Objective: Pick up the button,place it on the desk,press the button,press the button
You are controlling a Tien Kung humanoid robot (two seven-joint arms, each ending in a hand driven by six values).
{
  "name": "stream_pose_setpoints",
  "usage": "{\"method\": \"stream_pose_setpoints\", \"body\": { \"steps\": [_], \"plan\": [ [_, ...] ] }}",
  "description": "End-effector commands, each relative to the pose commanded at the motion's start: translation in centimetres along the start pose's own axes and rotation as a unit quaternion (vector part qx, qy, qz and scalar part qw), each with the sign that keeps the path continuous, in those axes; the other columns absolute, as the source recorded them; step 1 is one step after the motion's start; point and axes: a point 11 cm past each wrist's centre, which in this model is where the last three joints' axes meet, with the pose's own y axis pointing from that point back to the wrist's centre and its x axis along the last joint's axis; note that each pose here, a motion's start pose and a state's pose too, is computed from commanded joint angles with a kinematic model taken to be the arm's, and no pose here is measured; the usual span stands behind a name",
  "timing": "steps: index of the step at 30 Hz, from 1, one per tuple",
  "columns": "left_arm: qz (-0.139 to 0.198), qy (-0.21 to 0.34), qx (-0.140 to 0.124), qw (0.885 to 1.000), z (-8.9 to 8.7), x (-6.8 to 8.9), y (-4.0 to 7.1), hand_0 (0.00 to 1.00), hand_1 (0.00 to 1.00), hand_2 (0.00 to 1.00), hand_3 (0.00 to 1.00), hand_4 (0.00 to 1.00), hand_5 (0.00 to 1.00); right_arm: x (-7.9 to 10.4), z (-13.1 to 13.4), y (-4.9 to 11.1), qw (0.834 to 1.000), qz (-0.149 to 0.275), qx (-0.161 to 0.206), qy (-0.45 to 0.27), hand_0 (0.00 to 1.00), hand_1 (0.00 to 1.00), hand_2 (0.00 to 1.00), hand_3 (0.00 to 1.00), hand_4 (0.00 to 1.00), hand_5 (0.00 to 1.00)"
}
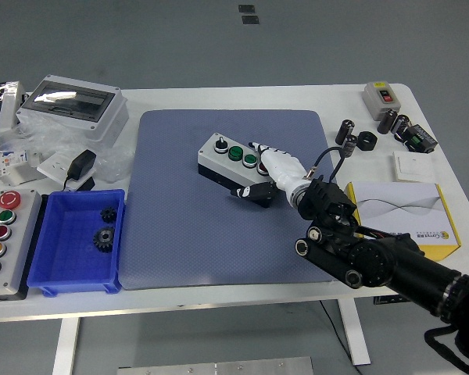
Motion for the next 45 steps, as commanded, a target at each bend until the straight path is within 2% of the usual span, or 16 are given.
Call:
{"method": "stream_pose_setpoints", "body": {
  "steps": [1,6,7,12,13,18,19,24,25,31,36,37,38,42,43,45],
  "plan": [
    [0.0,-0.001,-0.001,1.0,0.0,0.0,0.0,0.608,0.601,0.534,0.615,0.64,0.171,0.0,0.0,0.0,1.0,0.003,0.0,0.002,0.761,0.869,0.94,0.998,0.998,0.473],
    [0.0,-0.003,-0.003,1.0,0.2,0.0,0.0,0.608,0.601,0.534,0.615,0.64,0.171,-0.2,0.0,0.1,1.0,0.015,0.005,0.014,0.761,0.869,0.94,0.998,0.998,0.473],
    [0.0,-0.004,-0.003,1.0,0.3,0.0,0.0,0.607,0.601,0.535,0.614,0.64,0.172,-0.2,-0.1,0.1,1.0,0.018,0.008,0.016,0.379,0.657,0.726,0.998,0.911,0.3],
    [0.0,-0.005,-0.004,1.0,0.2,0.0,0.0,0.607,0.601,0.535,0.614,0.64,0.172,-0.3,-0.3,0.2,0.999,0.028,0.015,0.023,0.379,0.657,0.726,0.998,0.911,0.3],
    [-0.001,-0.005,-0.005,1.0,0.2,0.0,0.0,0.607,0.601,0.534,0.612,0.639,0.172,-0.3,-0.3,0.2,0.999,0.029,0.016,0.024,0.243,0.476,0.546,0.815,0.771,0.175],
    [-0.002,-0.006,-0.006,1.0,0.2,-0.2,0.0,0.607,0.601,0.534,0.612,0.639,0.172,-0.4,-0.5,0.3,0.999,0.036,0.02,0.031,0.243,0.476,0.546,0.815,0.771,0.175],
    [-0.003,-0.006,-0.007,1.0,0.2,-0.2,0.0,0.607,0.601,0.535,0.611,0.637,0.168,-0.4,-0.5,0.3,0.999,0.038,0.02,0.033,0.135,0.345,0.407,0.541,0.48,0.027],
    [-0.003,-0.006,-0.009,1.0,0.2,-0.3,0.0,0.607,0.601,0.535,0.611,0.637,0.168,-0.2,-0.6,0.3,0.998,0.049,0.023,0.04,0.135,0.345,0.407,0.541,0.48,0.027],
    [-0.003,-0.006,-0.009,1.0,0.2,-0.3,0.0,0.605,0.601,0.534,0.611,0.637,0.168,-0.1,-0.7,0.4,0.997,0.052,0.024,0.042,0.09,0.285,0.361,0.495,0.429,0.002],
    [-0.005,-0.006,-0.011,1.0,0.3,-0.4,0.0,0.605,0.601,0.535,0.612,0.634,0.168,0.6,-0.8,0.5,0.996,0.067,0.031,0.044,0.065,0.254,0.373,0.523,0.436,0.002],
    [-0.007,-0.004,-0.011,1.0,0.2,-0.7,0.0,0.605,0.601,0.535,0.612,0.634,0.168,2.4,-0.5,1.3,0.996,0.073,0.054,0.007,0.065,0.254,0.373,0.523,0.436,0.002],
    [-0.007,-0.003,-0.011,1.0,0.2,-0.7,0.0,0.604,0.601,0.535,0.611,0.634,0.171,2.7,-0.3,1.6,0.996,0.068,0.059,-0.004,0.049,0.244,0.409,0.582,0.431,0.002],
    [-0.007,-0.003,-0.011,1.0,0.1,-0.8,0.0,0.604,0.601,0.535,0.611,0.634,0.171,2.9,-0.1,1.9,0.996,0.062,0.065,-0.015,0.049,0.244,0.409,0.582,0.431,0.002],
    [-0.007,0.0,-0.01,1.0,0.0,-0.9,0.0,0.604,0.601,0.535,0.611,0.634,0.171,4.3,0.4,3.7,0.992,0.029,0.103,-0.062,0.049,0.244,0.409,0.582,0.431,0.002],
    [-0.007,0.0,-0.01,1.0,-0.1,-0.9,0.0,0.604,0.601,0.537,0.613,0.633,0.175,4.8,0.3,4.4,0.99,0.019,0.123,-0.072,0.044,0.245,0.432,0.602,0.374,0.002],
    [-0.006,0.001,-0.009,1.0,-0.2,-0.9,-0.1,0.604,0.601,0.537,0.613,0.633,0.175,5.4,-0.2,5.5,0.986,0.01,0.154,-0.064,0.044,0.245,0.432,0.602,0.374,0.002]
  ]
}}
